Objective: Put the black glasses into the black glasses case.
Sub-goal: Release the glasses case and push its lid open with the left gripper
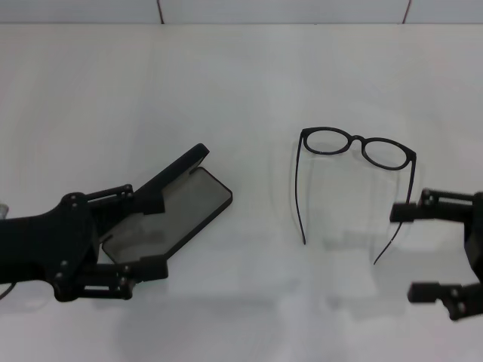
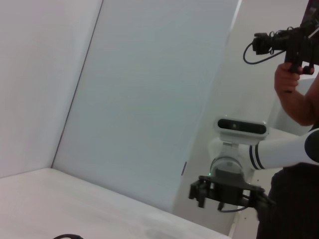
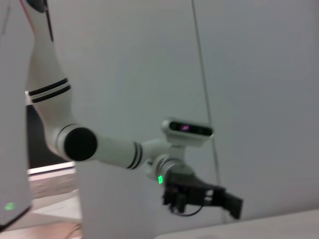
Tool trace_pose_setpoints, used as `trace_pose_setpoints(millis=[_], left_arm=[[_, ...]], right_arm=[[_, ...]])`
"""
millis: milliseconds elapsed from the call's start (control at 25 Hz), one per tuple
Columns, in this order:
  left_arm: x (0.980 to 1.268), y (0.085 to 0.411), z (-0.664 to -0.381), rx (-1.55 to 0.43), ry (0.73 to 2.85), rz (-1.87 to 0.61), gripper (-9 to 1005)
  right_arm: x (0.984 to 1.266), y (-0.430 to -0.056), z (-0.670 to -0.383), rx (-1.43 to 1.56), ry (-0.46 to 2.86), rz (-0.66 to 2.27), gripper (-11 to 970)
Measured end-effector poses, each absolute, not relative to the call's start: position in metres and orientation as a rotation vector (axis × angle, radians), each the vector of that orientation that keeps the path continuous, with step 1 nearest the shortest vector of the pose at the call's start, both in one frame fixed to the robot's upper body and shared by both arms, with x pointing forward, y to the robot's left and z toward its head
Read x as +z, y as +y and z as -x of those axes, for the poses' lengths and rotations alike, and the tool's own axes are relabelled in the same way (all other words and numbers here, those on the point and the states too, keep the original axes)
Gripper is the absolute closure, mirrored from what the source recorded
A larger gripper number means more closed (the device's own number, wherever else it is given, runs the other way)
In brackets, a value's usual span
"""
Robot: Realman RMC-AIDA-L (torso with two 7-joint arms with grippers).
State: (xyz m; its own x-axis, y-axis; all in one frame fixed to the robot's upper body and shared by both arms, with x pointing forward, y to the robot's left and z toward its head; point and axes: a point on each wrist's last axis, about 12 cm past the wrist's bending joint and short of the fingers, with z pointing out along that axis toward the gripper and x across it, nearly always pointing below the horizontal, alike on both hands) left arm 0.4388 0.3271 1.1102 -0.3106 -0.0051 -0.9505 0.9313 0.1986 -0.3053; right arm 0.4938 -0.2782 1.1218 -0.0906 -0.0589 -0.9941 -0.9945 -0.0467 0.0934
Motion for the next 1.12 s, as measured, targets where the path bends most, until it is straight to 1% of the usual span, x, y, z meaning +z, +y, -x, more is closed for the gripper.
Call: trace_pose_setpoints(millis=[200, 520, 720, 840, 920, 1000, 1120], left_arm=[[1.109, 0.329, -0.443, -1.273, 1.538, -0.916, 115], [1.102, 0.331, -0.437, -1.245, 1.504, -0.922, 126], [1.103, 0.331, -0.44, -1.227, 1.489, -0.914, 133], [1.107, 0.337, -0.448, -1.165, 1.479, -0.866, 137], [1.11, 0.344, -0.461, -1.08, 1.517, -0.808, 140], [1.114, 0.348, -0.476, -1.035, 1.591, -0.763, 142], [1.128, 0.353, -0.5, -1.014, 1.794, -0.715, 146]], right_arm=[[1.116, -0.273, -0.498, 1.217, 1.283, 1.198, 92], [1.115, -0.259, -0.505, 1.248, 1.261, 1.174, 95], [1.114, -0.257, -0.506, 1.25, 1.258, 1.173, 96], [1.113, -0.258, -0.506, 1.241, 1.265, 1.168, 97], [1.111, -0.26, -0.506, 1.229, 1.278, 1.153, 97], [1.109, -0.263, -0.504, 1.222, 1.29, 1.13, 98], [1.105, -0.269, -0.499, 1.219, 1.307, 1.099, 99]])
